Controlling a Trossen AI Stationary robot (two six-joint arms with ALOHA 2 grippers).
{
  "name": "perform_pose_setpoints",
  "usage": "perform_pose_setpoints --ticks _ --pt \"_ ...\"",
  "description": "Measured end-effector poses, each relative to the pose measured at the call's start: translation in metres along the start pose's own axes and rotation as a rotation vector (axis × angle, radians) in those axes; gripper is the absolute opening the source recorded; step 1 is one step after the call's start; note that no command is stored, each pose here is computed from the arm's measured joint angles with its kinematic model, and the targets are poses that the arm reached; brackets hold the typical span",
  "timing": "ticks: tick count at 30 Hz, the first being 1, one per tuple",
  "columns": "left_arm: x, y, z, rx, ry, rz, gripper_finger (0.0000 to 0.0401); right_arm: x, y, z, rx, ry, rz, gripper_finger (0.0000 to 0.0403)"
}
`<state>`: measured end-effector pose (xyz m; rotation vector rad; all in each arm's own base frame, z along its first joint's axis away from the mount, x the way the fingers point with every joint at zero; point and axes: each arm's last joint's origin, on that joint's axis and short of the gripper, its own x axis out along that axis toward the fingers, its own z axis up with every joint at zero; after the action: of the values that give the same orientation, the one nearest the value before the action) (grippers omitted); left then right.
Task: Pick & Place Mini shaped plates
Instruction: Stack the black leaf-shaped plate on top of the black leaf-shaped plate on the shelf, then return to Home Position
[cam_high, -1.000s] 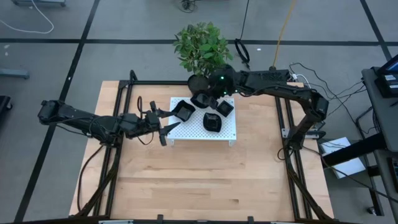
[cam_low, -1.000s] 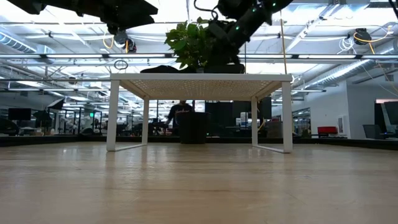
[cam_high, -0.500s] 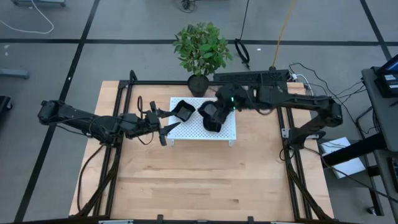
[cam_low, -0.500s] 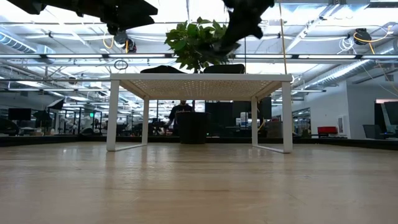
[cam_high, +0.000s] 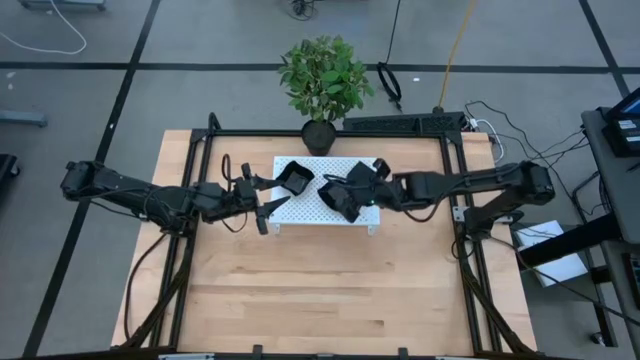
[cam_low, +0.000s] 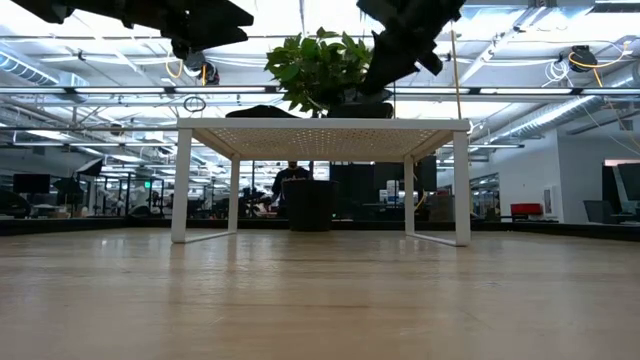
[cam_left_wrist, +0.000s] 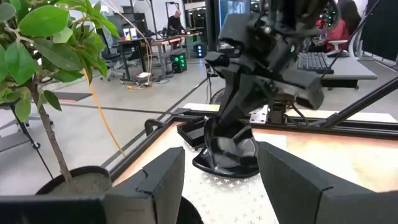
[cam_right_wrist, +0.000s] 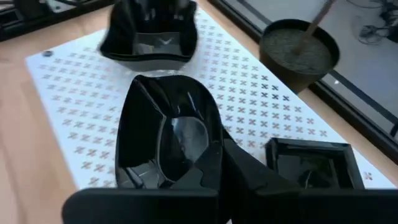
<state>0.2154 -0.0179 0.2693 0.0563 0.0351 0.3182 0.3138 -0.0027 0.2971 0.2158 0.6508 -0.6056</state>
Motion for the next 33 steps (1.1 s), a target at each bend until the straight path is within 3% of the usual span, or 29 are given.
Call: perform_pose_setpoints --ticks 9,17,26,33 --pt "0.0 0.0 -0.001 0.002 0.006 0.0 0.0207 0.0 0.005 -0.008 -0.018 -0.034 -0.045 0.0004" --pt "0.0 0.0 -0.001 0.002 0.006 0.0 0.0207 -0.007 0.015 -0.013 -0.048 -0.03 -0.015 0.0045" --pt "0.0 0.0 -0.001 0.005 0.013 -0.001 0.0207 -0.013 0.024 -0.018 -0.194 -0.048 -0.011 0.0114" --pt "0.0 0.0 -0.001 -0.007 0.012 0.001 0.0207 -0.013 0.024 -0.017 -0.298 -0.061 -0.029 0.0132"
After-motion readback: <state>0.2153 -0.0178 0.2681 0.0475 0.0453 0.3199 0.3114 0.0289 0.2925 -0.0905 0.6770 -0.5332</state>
